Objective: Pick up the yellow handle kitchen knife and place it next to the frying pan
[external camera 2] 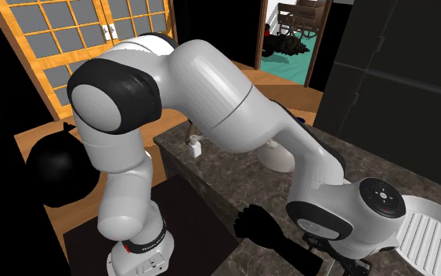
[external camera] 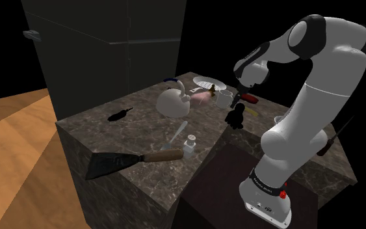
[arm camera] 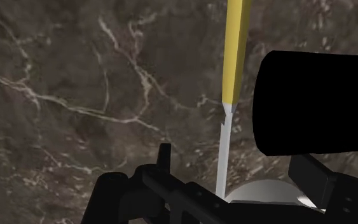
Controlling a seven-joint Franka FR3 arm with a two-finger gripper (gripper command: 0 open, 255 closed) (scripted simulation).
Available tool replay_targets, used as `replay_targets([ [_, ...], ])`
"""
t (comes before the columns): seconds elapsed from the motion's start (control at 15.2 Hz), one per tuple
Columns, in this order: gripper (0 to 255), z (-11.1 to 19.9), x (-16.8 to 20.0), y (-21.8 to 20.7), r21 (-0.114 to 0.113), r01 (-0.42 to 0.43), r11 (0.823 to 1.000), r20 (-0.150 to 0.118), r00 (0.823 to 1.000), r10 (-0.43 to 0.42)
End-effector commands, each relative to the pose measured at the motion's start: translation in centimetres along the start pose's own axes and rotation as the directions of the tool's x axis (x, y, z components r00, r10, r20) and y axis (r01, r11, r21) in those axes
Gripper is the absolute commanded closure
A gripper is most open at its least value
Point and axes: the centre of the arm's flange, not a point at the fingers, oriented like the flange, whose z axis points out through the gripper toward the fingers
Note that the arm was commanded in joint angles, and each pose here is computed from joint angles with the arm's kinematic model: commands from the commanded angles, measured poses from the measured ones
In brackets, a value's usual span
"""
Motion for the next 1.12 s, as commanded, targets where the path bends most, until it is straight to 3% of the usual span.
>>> replay_targets([
  [0.0,0,0.0,0.0,0.0,0.000,0.000,1.000,0.000,1.000,0.000],
  [0.13,0,0.0,0.0,0.0,0.000,0.000,1.000,0.000,1.000,0.000],
  [0.2,255,0.0,0.0,0.0,0.000,0.000,1.000,0.000,1.000,0.000],
  [0.79,255,0.0,0.0,0.0,0.000,0.000,1.000,0.000,1.000,0.000],
  [1.06,255,-2.1,0.3,0.0,0.000,0.000,1.000,0.000,1.000,0.000],
])
